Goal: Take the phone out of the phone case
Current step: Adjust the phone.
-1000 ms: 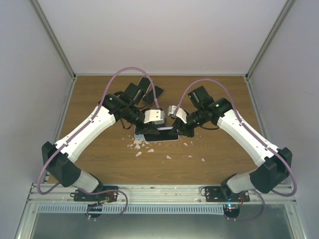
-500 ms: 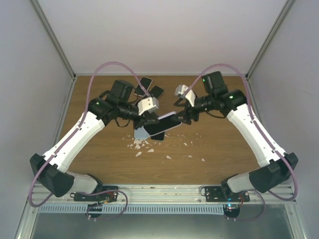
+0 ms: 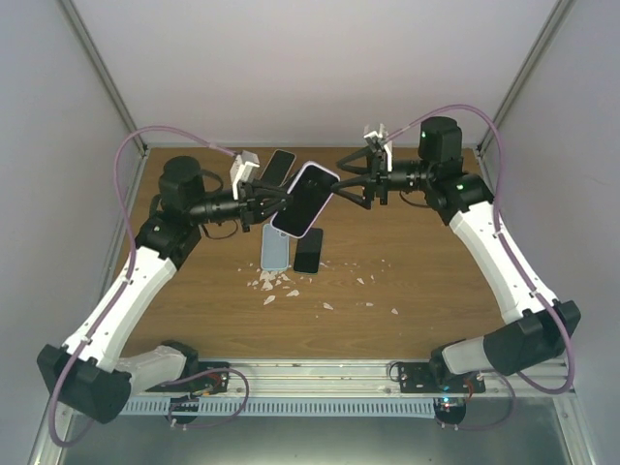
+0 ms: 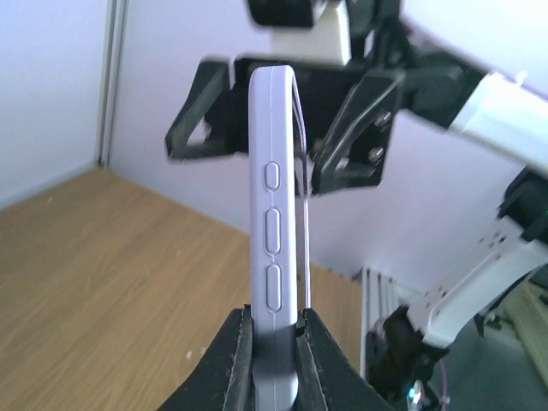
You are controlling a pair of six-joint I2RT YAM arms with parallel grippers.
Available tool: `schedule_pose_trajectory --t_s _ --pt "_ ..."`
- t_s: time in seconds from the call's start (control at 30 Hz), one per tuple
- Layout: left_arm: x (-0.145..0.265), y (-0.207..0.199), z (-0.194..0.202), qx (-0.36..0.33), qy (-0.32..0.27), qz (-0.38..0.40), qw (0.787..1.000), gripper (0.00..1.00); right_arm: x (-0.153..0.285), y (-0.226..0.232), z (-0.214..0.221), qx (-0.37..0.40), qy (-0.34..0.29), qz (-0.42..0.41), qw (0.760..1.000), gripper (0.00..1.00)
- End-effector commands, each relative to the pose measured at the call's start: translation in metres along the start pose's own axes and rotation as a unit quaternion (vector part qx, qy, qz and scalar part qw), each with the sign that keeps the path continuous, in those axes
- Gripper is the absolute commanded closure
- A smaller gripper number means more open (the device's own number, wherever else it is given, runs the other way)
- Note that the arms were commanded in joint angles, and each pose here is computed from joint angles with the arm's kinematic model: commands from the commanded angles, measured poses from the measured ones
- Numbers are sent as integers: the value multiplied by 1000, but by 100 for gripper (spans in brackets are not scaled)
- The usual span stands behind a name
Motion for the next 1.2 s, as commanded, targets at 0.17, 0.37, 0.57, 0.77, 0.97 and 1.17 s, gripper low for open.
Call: schedule_pose_trajectory --t_s 0.17,0.37,0.57,0.77,0.97,1.17 --pt "20 -48 -61 -22 -129 65 989 100 -4 35 -14 -75 -53 -137 986 22" --pt "17 -39 -63 19 -149 69 986 100 -6 53 -19 -63 -56 -163 983 24" --pt "15 -23 -69 62 -178 56 980 100 -16 42 -24 -85 -65 -145 984 30" --pt "9 -9 -66 82 -176 40 980 100 -38 30 -27 -110 -63 -140 982 40" --pt "8 -5 -67 75 -176 32 981 100 -53 28 -39 -98 -69 -143 982 53" --pt "10 9 -67 84 -184 4 979 100 -58 19 -36 -139 -76 -135 978 69"
Point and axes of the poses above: each gripper's point midway between its finger pads, its own x axis back along the fingers, its own y axis along the line the jaws close on, z = x × y, the point moved 1 cm from there along x, back along the fingers, and after that the axes turned 4 degrees about x, right-handed, at the moved point
